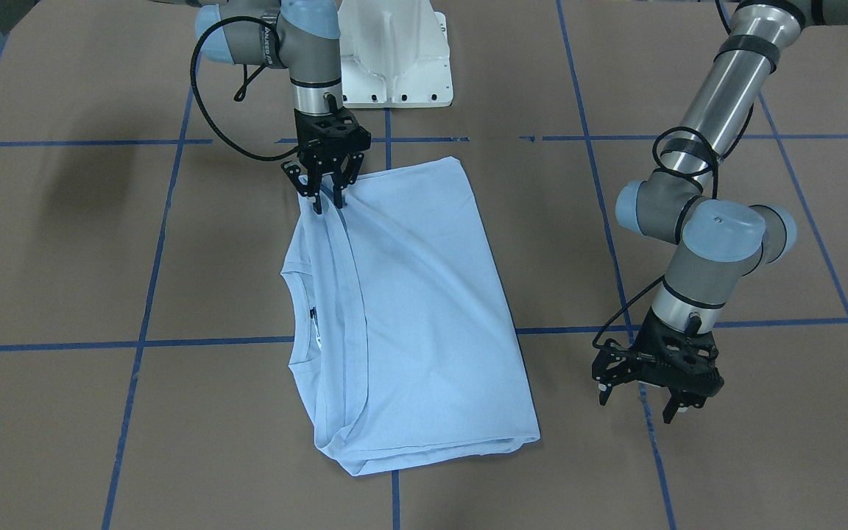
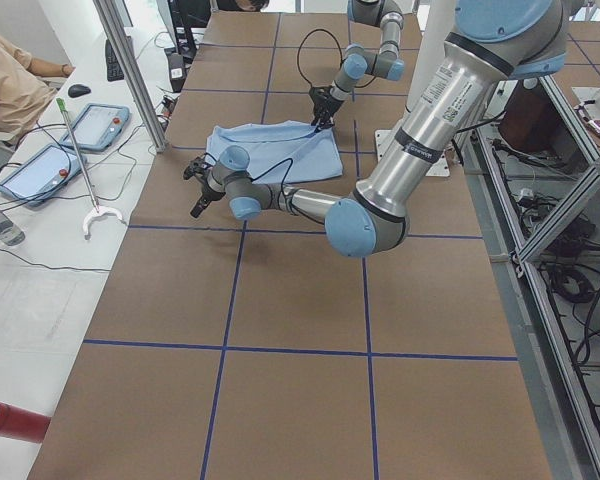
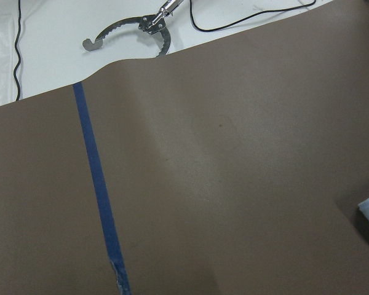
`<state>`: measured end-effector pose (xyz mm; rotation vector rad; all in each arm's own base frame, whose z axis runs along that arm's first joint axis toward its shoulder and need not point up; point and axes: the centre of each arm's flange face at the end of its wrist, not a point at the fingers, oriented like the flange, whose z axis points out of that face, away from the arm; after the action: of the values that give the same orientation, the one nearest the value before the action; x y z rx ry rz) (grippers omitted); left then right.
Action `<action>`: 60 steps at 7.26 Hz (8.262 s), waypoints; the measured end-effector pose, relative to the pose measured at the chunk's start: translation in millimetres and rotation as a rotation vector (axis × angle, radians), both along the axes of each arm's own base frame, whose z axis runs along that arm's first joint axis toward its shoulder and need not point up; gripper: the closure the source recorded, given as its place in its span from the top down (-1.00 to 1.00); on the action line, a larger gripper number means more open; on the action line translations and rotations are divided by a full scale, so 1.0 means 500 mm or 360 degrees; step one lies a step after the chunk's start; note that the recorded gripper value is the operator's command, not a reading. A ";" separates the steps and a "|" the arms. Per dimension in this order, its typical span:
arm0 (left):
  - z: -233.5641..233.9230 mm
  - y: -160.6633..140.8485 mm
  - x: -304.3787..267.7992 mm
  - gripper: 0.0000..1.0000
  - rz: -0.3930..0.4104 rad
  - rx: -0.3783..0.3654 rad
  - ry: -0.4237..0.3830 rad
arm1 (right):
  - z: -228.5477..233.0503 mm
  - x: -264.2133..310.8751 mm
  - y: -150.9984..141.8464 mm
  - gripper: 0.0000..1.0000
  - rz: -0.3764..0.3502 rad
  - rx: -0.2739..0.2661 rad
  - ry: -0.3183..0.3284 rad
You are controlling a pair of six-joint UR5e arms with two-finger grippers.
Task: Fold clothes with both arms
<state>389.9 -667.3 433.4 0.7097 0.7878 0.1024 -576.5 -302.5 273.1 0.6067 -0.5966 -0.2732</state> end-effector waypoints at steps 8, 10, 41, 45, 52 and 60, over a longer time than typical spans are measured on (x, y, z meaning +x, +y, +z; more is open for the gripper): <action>0.000 0.000 0.002 1.00 0.0001 0.0000 0.0000 | 0.060 0.075 -0.013 -1.00 0.0183 -0.0170 -0.0071; 0.001 0.001 0.002 1.00 0.0002 -0.0002 -0.0001 | 0.096 0.097 0.007 0.45 0.0350 -0.0333 -0.0160; -0.290 0.832 0.341 -1.00 -0.0085 -0.1161 0.0764 | 0.054 0.262 -0.143 0.78 0.0773 -0.0687 -0.1126; -0.302 0.835 0.344 -1.00 -0.0071 -0.1154 0.0778 | 0.114 0.185 -0.118 0.81 0.1055 -0.0907 -0.1082; -0.288 0.836 0.355 -1.00 -0.0068 -0.1153 0.0760 | 0.118 0.080 -0.121 0.73 0.1183 -0.0965 -0.0730; -0.287 0.839 0.359 -1.00 -0.0064 -0.1153 0.0760 | 0.117 0.051 -0.069 -0.29 0.1138 -0.0949 -0.0697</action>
<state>569.3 -247.9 289.8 0.0493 1.1745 -0.3896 -551.2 -336.8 331.7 0.2623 -0.7937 0.7093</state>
